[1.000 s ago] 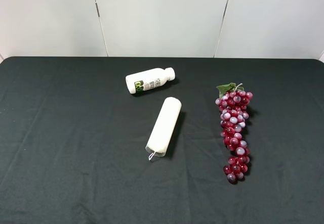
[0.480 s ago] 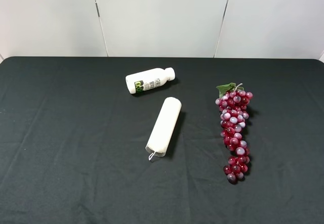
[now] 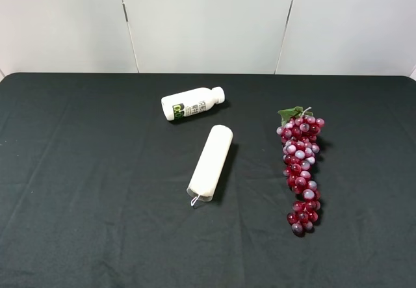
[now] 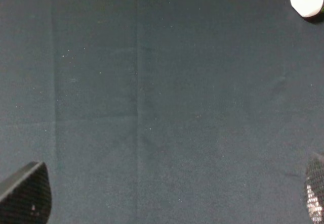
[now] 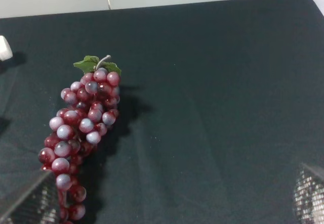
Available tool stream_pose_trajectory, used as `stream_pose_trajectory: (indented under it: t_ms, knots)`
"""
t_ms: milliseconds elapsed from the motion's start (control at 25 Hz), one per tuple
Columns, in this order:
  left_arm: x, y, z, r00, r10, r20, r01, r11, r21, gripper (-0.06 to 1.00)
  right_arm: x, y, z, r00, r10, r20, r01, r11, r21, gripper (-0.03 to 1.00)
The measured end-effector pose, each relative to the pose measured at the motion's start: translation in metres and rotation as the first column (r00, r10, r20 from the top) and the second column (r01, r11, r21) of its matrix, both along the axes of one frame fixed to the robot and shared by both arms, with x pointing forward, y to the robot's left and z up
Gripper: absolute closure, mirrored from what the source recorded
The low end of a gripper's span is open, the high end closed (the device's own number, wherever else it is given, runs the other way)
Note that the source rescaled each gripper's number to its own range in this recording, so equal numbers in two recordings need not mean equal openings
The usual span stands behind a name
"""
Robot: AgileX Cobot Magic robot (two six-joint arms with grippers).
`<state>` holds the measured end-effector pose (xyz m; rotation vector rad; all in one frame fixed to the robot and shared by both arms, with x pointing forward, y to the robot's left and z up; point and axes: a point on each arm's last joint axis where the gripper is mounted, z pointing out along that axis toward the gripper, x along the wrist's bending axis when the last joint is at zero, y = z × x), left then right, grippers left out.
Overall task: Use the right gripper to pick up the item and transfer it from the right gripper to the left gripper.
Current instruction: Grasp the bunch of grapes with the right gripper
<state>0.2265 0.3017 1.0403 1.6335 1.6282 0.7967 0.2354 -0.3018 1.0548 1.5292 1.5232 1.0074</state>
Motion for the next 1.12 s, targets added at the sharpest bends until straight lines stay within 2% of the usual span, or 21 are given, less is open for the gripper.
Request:
stream_pose_trajectory:
  t_ms: [160, 320, 720, 840, 960, 1120]
  knots:
    - [0.0, 0.0, 0.0, 1.0, 0.0, 0.0, 0.0, 1.0, 0.0, -0.06, 0.0, 0.0, 0.001, 1.0, 0.0, -0.006, 0.0, 1.0, 0.0, -0.03]
    - [0.0, 0.0, 0.0, 1.0, 0.0, 0.0, 0.0, 1.0, 0.0, -0.06, 0.011, 0.001, 0.019, 0.998, -0.001, -0.065, 0.0, 1.0, -0.004, -0.03]
    - [0.0, 0.0, 0.0, 1.0, 0.0, 0.0, 0.0, 1.0, 0.0, -0.06, 0.091, 0.006, 0.077, 0.962, 0.01, -0.271, -0.021, 0.999, -0.038, -0.03]
    - [0.0, 0.0, 0.0, 1.0, 0.0, 0.0, 0.0, 1.0, 0.0, -0.06, 0.113, 0.012, 0.085, 0.949, 0.057, -0.31, -0.077, 0.996, -0.051, -0.03]
    - [0.0, 0.0, 0.0, 1.0, 0.0, 0.0, 0.0, 1.0, 0.0, -0.06, 0.131, 0.027, 0.083, 0.91, 0.132, -0.394, -0.16, 0.986, -0.04, -0.03]
    - [0.0, 0.0, 0.0, 1.0, 0.0, 0.0, 0.0, 1.0, 0.0, -0.06, 0.151, 0.051, 0.061, 0.801, 0.191, -0.567, -0.243, 0.97, -0.017, -0.03]
